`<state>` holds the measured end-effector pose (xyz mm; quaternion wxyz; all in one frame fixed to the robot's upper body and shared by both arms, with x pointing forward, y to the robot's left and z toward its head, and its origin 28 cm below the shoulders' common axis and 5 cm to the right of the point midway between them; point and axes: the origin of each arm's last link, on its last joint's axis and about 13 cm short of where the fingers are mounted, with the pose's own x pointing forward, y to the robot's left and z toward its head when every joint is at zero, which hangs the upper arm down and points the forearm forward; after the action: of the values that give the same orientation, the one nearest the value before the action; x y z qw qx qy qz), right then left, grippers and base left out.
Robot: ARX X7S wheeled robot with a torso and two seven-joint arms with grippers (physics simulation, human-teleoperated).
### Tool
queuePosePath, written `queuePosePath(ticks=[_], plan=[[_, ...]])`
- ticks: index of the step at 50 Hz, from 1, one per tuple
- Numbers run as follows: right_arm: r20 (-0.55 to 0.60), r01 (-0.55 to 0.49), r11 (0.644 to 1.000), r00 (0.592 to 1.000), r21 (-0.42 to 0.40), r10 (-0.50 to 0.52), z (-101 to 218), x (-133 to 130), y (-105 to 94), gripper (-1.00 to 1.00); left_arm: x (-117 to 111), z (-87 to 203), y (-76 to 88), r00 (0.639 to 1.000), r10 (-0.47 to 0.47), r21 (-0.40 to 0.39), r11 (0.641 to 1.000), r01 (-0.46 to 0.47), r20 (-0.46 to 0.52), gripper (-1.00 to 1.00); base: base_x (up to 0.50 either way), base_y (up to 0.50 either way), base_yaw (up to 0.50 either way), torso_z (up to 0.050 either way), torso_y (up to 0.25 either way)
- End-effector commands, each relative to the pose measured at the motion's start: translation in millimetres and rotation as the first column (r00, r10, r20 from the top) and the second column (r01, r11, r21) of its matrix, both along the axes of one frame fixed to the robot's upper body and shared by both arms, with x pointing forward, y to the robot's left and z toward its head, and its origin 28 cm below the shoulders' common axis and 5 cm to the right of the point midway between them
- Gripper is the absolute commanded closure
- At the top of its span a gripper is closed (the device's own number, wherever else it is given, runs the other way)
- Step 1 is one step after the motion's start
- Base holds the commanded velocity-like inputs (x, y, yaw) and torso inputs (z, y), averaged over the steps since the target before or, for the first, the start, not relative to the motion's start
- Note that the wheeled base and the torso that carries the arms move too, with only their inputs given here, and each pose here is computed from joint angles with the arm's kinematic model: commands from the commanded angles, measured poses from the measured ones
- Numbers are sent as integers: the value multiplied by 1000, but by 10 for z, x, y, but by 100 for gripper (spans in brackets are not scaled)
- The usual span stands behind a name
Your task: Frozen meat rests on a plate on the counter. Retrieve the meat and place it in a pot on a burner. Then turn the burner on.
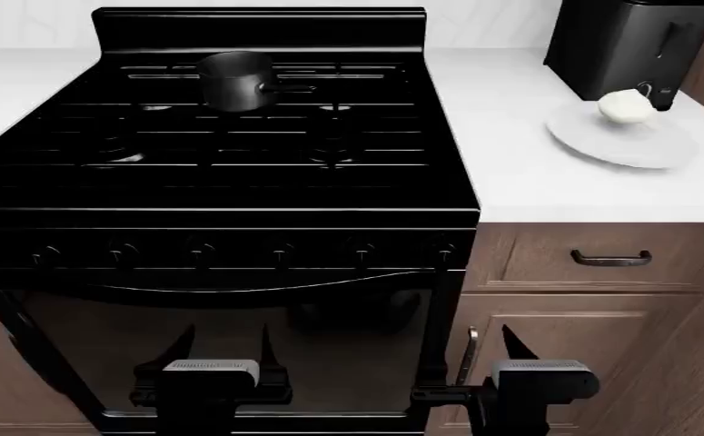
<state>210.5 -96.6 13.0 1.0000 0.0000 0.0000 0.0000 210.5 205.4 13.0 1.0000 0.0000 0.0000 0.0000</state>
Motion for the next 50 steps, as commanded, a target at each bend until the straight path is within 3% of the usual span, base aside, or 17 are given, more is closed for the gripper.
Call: queuePosePath(ticks=[1, 9, 17, 50], plan=[[5, -6, 1000, 1000, -2, 6, -11, 7, 9, -100, 9, -14, 5, 1000, 5, 4, 1000, -5, -7, -100, 0, 0, 0, 0, 0], [9, -15, 1000, 1000, 16, 15, -53, 43, 15, -100, 20, -12, 2, 1000, -13, -2, 1000, 13, -1, -100, 0, 0, 0, 0, 0], [19, 10, 999, 1000, 39, -10, -37, 63, -6, -100, 13, -19, -6, 1000, -25, 6, 1000, 25, -13, -100, 0, -500, 0, 0, 0], [27, -1, 1000, 1000, -16, 2, -31, 64, 1, -100, 30, -42, -18, 998, -39, 25, 999, 40, -47, -100, 0, -485, 0, 0, 0]])
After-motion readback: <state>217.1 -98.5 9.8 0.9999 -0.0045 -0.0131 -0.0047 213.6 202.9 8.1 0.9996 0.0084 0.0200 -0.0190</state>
